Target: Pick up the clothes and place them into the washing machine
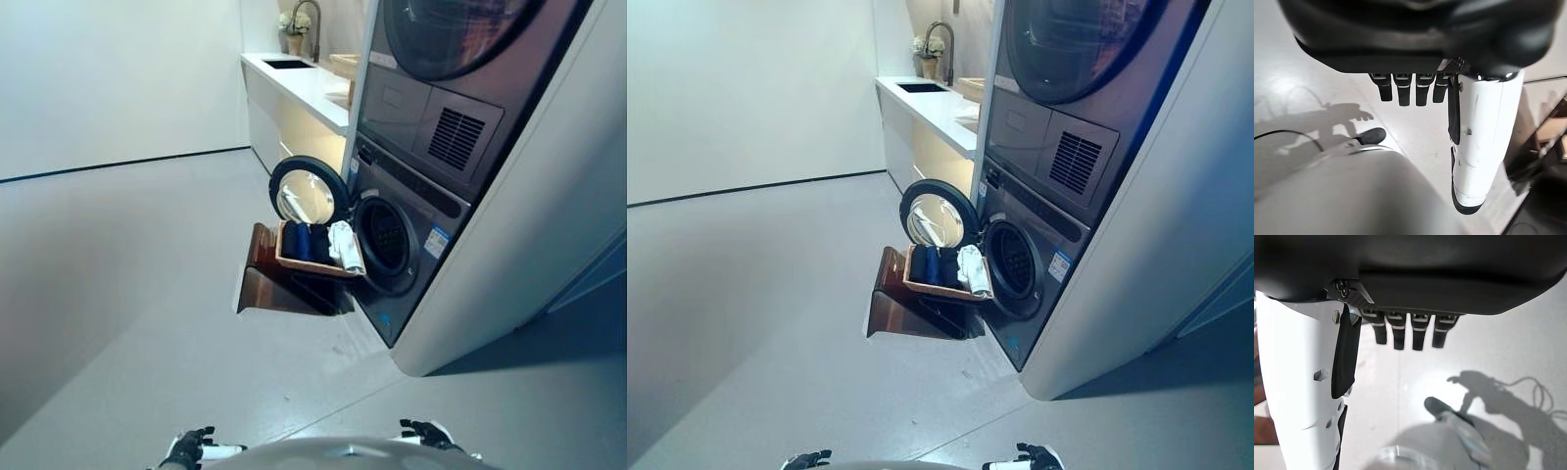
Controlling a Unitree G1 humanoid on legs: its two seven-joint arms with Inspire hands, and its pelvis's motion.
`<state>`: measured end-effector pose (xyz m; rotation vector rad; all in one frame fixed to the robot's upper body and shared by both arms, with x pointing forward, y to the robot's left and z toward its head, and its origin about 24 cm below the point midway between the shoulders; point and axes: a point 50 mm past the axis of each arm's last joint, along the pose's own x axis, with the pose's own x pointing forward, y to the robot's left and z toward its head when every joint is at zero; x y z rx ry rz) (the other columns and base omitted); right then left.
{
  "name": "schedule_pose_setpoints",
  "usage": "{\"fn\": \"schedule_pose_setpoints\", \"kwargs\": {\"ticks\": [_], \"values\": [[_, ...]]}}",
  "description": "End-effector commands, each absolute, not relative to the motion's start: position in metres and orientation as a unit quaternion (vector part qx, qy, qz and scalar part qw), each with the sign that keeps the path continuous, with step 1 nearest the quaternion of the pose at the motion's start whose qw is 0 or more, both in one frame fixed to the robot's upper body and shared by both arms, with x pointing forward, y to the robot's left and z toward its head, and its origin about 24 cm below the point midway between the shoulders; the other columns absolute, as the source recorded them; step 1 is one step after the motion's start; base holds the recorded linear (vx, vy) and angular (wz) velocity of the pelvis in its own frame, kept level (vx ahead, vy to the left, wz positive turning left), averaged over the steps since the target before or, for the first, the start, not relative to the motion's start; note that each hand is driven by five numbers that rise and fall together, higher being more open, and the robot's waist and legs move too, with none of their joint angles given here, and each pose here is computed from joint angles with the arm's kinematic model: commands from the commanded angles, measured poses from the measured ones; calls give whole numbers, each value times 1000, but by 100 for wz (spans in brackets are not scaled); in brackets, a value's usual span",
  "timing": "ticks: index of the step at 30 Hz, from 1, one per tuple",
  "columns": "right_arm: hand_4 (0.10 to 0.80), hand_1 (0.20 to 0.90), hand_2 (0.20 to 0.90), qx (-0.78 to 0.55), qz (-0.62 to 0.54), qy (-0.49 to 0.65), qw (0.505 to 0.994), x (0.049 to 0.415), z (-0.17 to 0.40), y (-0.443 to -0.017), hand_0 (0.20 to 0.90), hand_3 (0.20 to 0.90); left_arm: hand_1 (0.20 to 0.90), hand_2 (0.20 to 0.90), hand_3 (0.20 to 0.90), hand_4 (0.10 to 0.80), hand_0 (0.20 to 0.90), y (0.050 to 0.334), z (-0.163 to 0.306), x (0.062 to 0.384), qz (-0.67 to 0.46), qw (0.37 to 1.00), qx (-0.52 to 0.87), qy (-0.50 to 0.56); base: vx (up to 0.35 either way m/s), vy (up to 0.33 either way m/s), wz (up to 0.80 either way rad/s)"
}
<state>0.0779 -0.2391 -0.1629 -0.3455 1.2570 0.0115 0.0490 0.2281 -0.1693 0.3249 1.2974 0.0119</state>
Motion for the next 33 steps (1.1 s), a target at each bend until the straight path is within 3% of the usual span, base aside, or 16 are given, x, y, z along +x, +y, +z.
{"fn": "schedule_pose_setpoints", "kwargs": {"ticks": [1, 7, 13, 17, 19, 24, 33], "values": [[800, 900, 900, -179, 30, 550, 815, 108, -159, -228, 900, 900, 900, 900, 900, 800, 900, 226, -162, 92, 13, 822, 156, 548, -156, 78, -49], [800, 900, 900, -181, -5, 525, 831, 128, -148, -247, 900, 900, 900, 900, 900, 800, 900, 241, -152, 114, 33, 839, 170, 515, 30, -46, -26], [800, 900, 900, -191, -5, 522, 831, 129, -147, -249, 900, 900, 900, 900, 900, 800, 900, 253, -149, 117, 66, 839, 172, 512, 266, -364, 16], [800, 900, 900, -189, -5, 523, 831, 124, -148, -249, 900, 900, 900, 900, 900, 800, 900, 243, -152, 113, 62, 840, 157, 516, 195, -356, 39], [800, 900, 900, -197, 0, 523, 829, 123, -148, -248, 900, 900, 900, 900, 900, 800, 900, 223, -153, 124, 42, 855, 143, 498, 97, -438, 48], [800, 900, 900, -203, 4, 516, 832, 130, -146, -247, 900, 900, 900, 900, 900, 800, 900, 209, -149, 140, 37, 871, 124, 475, 57, -269, 36], [800, 900, 900, -189, -16, 545, 816, 116, -152, -251, 900, 900, 900, 900, 900, 800, 900, 204, -156, 127, 25, 856, 135, 498, 100, -20, 12]]}}
